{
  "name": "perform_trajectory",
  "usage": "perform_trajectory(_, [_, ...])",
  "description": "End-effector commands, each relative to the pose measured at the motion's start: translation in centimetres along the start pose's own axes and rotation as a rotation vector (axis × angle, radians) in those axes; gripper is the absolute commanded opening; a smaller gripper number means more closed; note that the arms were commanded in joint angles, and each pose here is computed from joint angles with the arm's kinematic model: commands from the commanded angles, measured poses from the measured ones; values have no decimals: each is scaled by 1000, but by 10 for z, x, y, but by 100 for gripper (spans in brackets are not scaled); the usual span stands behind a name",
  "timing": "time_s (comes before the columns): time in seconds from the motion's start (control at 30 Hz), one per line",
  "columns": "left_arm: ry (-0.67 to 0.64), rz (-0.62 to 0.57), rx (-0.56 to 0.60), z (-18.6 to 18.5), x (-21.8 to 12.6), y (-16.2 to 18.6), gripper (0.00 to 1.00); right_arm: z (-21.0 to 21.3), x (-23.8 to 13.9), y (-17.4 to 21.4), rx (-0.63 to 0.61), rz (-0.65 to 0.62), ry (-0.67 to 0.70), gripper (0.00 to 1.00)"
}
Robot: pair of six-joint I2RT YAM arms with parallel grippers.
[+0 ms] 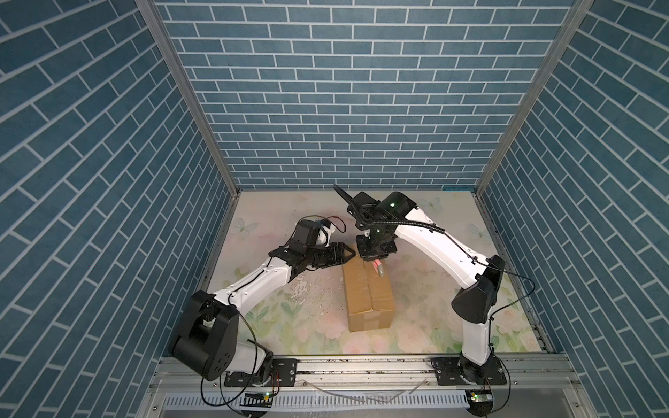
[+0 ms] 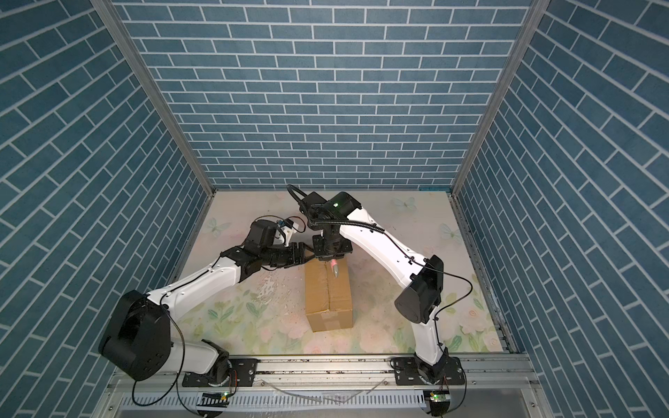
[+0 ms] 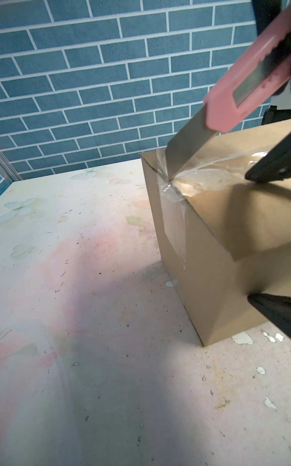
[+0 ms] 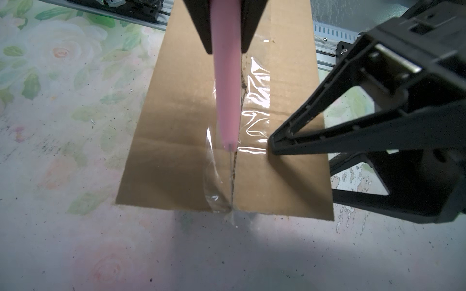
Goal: Unpack the express box
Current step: 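Draw the pink cutter along the top seam while the left gripper holds the box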
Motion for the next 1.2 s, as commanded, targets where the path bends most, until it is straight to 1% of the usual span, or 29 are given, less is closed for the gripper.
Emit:
perform_trajectory(0.0, [-63,32,-40,16,2,15,70,-5,-1,11,-8,36,7,0])
perform_trajectory(0.23, [-90,2,-65,20,0,16,69,-8,3,22,-12,68,27,0])
perform_trajectory(0.57, [-161,-43,-84,28,-7,14,68,-4,2,31,-5,88,22,0])
perform_trajectory(0.73, [-204,-86,-91,31,-14,12,67,-5,1,36,4,107,32,0])
perform_trajectory(1.0, [-197,-116,-95,26,-12,13,67,-9,-6,41,7,138,71,0])
perform_trajectory(1.17, [-194,-131,-100,25,-10,14,67,-9,-9,44,1,146,72,0])
Point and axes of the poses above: each gripper's point midway between its finger pads, its own x axis out along the fingers, its own z axis along the line the jaws close on, y = z × x, the point moved 3 cm from there along -x, back along the fingers, and after that the axes turned 15 degrees about x, right-handed, at the moved point
